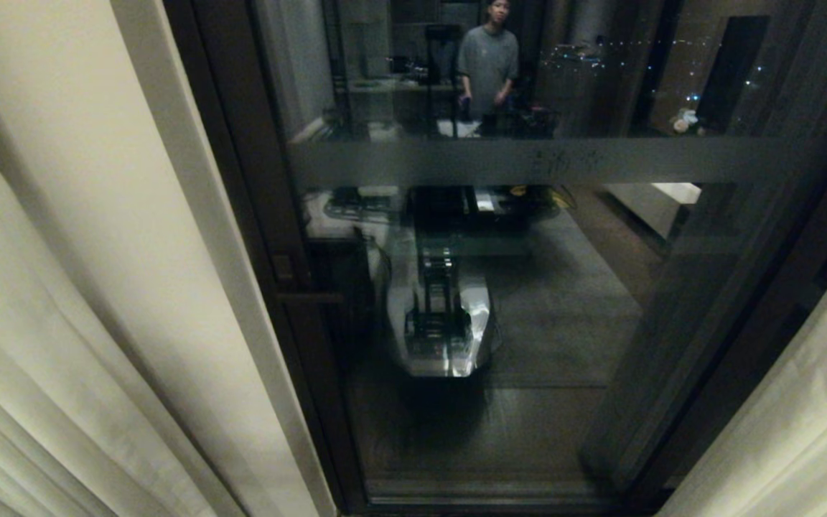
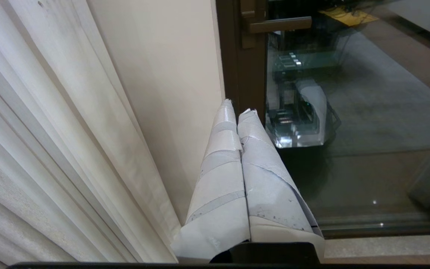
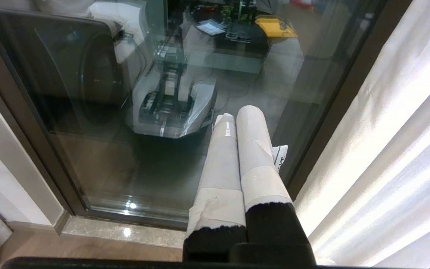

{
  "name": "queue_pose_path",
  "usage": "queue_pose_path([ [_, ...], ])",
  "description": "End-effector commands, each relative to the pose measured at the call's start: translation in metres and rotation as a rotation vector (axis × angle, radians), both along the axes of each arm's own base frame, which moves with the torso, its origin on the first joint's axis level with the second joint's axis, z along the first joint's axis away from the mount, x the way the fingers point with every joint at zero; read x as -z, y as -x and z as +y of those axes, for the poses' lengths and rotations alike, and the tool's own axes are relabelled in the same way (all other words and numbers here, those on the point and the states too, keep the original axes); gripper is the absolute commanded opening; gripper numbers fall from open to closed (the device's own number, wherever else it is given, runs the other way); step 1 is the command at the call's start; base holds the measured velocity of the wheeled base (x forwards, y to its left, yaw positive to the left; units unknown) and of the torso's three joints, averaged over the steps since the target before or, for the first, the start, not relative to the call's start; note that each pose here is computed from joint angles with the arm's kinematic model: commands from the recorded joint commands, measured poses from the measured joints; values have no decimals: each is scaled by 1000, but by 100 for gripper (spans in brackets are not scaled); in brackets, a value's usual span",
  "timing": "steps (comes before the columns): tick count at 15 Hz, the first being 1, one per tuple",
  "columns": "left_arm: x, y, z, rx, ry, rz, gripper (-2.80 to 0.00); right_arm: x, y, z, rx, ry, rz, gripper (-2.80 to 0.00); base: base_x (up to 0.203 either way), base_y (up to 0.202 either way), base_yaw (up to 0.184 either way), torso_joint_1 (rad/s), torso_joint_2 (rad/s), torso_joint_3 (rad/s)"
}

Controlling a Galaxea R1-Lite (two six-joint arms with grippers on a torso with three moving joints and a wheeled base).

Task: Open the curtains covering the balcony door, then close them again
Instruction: Pull the inner curtains open on both sides

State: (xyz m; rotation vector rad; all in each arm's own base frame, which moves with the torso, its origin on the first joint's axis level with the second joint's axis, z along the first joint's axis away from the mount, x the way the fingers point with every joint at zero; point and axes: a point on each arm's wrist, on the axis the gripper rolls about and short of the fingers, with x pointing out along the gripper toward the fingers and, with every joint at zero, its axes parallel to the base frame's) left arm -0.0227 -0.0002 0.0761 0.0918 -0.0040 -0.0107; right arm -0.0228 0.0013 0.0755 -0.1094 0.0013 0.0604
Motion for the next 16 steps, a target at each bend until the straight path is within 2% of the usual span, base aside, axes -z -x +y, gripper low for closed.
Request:
queue_pose_path([
  [1, 0, 0, 0, 0, 0, -2, -280, 0, 0, 0, -1, 1, 0, -280, 0, 0, 0, 0, 0, 0],
  [9, 0, 0, 0, -2, 7, -3, -280, 0, 0, 0, -1, 1, 0, -280, 1, -8, 2, 0, 0, 0],
  [16, 0, 0, 0, -2, 4, 0, -280, 0, 0, 0, -1, 1, 0, -280, 0, -176, 1, 3, 2, 4],
])
